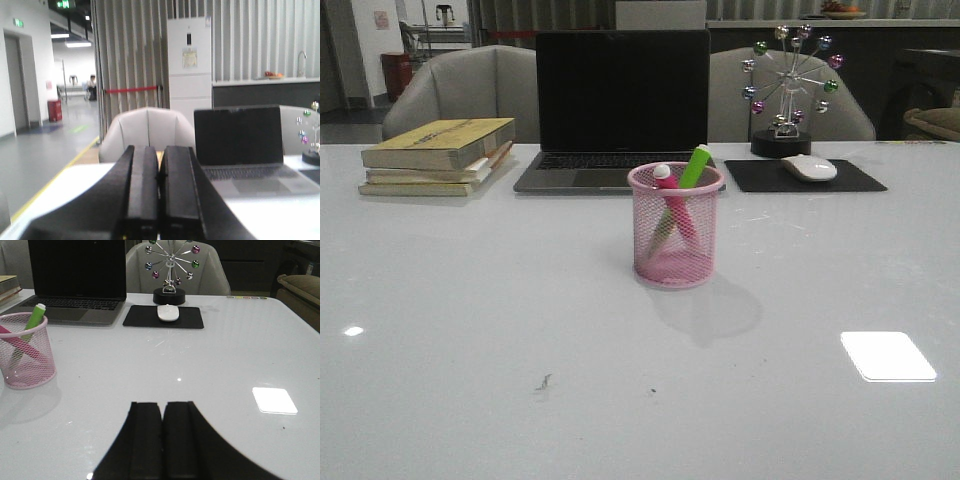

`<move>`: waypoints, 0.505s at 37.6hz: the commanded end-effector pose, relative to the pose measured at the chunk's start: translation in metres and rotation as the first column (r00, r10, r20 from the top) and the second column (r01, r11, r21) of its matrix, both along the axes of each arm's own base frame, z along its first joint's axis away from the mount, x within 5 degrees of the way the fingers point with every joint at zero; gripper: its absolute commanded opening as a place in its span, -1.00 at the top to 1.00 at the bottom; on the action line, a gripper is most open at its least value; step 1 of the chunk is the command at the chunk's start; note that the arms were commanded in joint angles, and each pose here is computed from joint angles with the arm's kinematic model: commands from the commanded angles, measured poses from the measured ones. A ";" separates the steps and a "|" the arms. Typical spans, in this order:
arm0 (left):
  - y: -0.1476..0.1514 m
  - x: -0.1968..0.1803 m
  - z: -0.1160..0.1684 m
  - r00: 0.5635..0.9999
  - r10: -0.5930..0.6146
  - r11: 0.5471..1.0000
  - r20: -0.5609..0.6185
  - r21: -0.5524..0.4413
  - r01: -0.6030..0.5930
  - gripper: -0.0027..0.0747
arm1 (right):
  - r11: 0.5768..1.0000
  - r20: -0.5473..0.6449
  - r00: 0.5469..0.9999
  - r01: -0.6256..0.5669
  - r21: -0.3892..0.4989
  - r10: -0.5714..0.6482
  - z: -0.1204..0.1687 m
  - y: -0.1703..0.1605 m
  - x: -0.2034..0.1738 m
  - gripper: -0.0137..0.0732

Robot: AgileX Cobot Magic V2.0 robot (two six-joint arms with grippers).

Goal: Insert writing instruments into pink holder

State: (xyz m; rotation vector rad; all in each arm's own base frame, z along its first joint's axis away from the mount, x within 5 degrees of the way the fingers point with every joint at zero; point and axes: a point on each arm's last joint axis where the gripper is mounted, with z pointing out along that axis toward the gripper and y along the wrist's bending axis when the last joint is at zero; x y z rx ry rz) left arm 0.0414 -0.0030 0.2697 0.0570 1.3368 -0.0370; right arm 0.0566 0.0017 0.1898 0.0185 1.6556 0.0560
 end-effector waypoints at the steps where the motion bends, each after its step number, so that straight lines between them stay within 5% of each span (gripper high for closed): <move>1: 0.002 -0.003 0.001 0.997 0.008 0.999 0.079 -0.045 -0.004 0.67 | 1.000 0.102 0.995 0.007 -0.006 -0.006 0.008 -0.001 -0.001 0.64; 13: 0.001 0.012 -0.051 0.997 0.009 0.999 -0.071 -0.038 -0.012 0.67 | 1.000 0.102 0.995 0.007 -0.006 -0.006 0.008 -0.001 -0.001 0.64; 19: 0.000 0.012 -0.055 0.995 0.004 0.999 -0.102 -0.035 -0.008 0.67 | 1.000 0.102 0.995 0.007 -0.006 -0.006 0.008 -0.001 -0.001 0.64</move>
